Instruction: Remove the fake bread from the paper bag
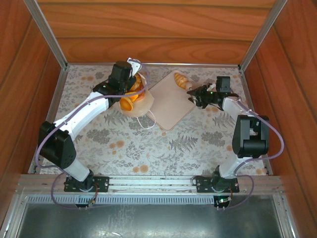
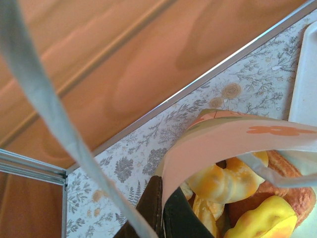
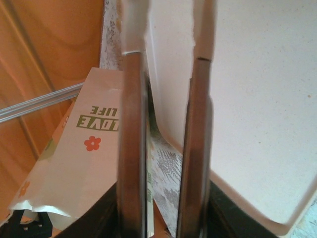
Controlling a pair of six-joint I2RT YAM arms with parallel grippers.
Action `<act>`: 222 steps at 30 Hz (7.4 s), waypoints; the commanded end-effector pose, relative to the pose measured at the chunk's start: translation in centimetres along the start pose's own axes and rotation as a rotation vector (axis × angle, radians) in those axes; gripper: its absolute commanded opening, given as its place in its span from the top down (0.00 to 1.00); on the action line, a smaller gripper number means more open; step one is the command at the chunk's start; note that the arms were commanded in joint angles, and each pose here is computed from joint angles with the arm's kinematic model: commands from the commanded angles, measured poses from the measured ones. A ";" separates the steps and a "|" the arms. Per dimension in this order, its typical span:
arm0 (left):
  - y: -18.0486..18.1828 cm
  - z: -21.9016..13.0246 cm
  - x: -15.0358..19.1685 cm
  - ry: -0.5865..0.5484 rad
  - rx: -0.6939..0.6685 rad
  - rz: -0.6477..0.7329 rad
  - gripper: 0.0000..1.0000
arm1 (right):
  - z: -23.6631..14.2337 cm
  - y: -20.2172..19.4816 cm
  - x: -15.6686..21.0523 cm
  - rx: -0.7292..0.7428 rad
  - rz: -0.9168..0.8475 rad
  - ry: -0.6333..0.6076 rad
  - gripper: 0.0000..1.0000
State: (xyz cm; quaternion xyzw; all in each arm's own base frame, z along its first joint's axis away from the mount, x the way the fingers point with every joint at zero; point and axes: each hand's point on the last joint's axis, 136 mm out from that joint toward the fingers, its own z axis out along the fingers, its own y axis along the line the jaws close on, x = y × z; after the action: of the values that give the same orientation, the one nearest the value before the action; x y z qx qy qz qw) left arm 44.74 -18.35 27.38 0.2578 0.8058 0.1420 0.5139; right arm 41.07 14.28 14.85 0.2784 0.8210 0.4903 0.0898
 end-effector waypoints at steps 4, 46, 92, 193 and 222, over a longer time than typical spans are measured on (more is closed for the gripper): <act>0.4 -0.2 -1.5 -0.043 -0.034 -0.001 1.00 | -0.1 -0.6 0.0 0.012 -0.018 0.000 0.70; 0.4 -1.1 -1.5 -0.050 -0.023 -0.005 1.00 | 3.1 -2.3 -4.1 0.073 -0.014 -0.005 0.75; -0.6 -0.9 -1.6 -0.054 0.010 -0.008 1.00 | -3.8 2.9 27.2 0.357 -0.957 0.353 0.68; -1.2 -1.1 -1.1 -0.023 0.008 0.016 1.00 | -10.7 -0.4 5.4 1.113 -0.974 -0.271 0.72; -1.8 -1.3 -1.5 -0.027 0.025 0.019 1.00 | -3.9 -5.3 -3.6 1.526 -1.013 -0.180 0.68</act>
State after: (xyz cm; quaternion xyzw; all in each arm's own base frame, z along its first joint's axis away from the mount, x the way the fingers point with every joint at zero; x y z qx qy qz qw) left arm 43.66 -20.08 26.82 0.2789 0.8049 0.1366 0.5056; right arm 39.88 8.27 10.56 -0.1017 0.9440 -0.2817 0.1381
